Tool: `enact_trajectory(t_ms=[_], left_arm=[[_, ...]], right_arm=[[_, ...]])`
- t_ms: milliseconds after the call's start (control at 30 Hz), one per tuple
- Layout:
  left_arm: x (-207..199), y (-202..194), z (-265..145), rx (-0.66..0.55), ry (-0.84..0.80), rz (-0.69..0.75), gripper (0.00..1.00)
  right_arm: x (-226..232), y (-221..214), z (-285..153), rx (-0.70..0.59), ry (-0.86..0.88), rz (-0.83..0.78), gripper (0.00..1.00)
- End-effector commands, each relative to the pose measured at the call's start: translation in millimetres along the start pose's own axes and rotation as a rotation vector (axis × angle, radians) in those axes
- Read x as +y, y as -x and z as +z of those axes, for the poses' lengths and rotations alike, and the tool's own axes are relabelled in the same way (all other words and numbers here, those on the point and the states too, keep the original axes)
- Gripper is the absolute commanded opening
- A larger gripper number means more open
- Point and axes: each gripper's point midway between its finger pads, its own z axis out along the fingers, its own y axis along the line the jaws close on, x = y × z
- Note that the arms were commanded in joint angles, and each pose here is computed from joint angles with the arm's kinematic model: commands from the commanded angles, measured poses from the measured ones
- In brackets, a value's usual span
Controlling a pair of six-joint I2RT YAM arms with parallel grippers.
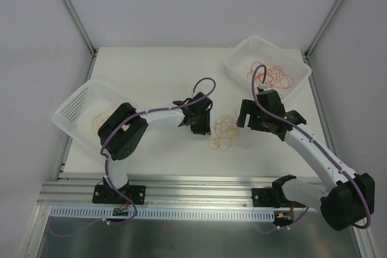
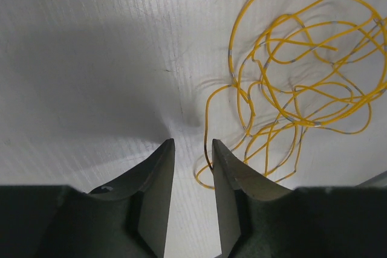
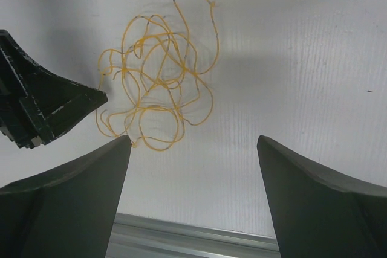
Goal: Untangle the cables
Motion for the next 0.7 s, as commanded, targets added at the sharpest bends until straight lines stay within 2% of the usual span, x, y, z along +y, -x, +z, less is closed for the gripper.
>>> enact_trajectory(t_ms=[0,167,200,233,433,467,667], left_arm=[[-17.4,11.7,-0.3,-0.033,-0.033,-0.036,0.28],[-17.9,6.3,2.4,-0.018,-0.038,-0.042,0.13],[-17.8,5.8,1.5,-0.017,-0.040,-0.040,0.04],[-19.4,5.9,-1.9,-0.019,-0.051,-0.032,0.00],[-18.8,10.1,-27.7,-0.074,-0.069,0.016,0.00],[-17.3,9.5,-30.3,-0.077,-0.068,0.023,0.00],[-15.2,12.7,-53.3,-0.128,-0.084,0.074,0.00]], right_arm=[[13.6,6.7,1.4,-0.036,0.056,0.019,0.90],[19.6,-0.1,17.7,-0.008,0.076,0.058,0.90],[22.4,0.9,22.6,-0.009,0.085,0.064,0.90],[24.2,-2.5,29.2,0.011,0.088,0.071,0.90],[26.0,-10.3,62.8,0.046,0.065,0.131,0.87],[29.7,-17.8,70.1,0.086,0.081,0.133,0.86],[27.7,-25.9,102.8,0.128,0.033,0.157,0.74]])
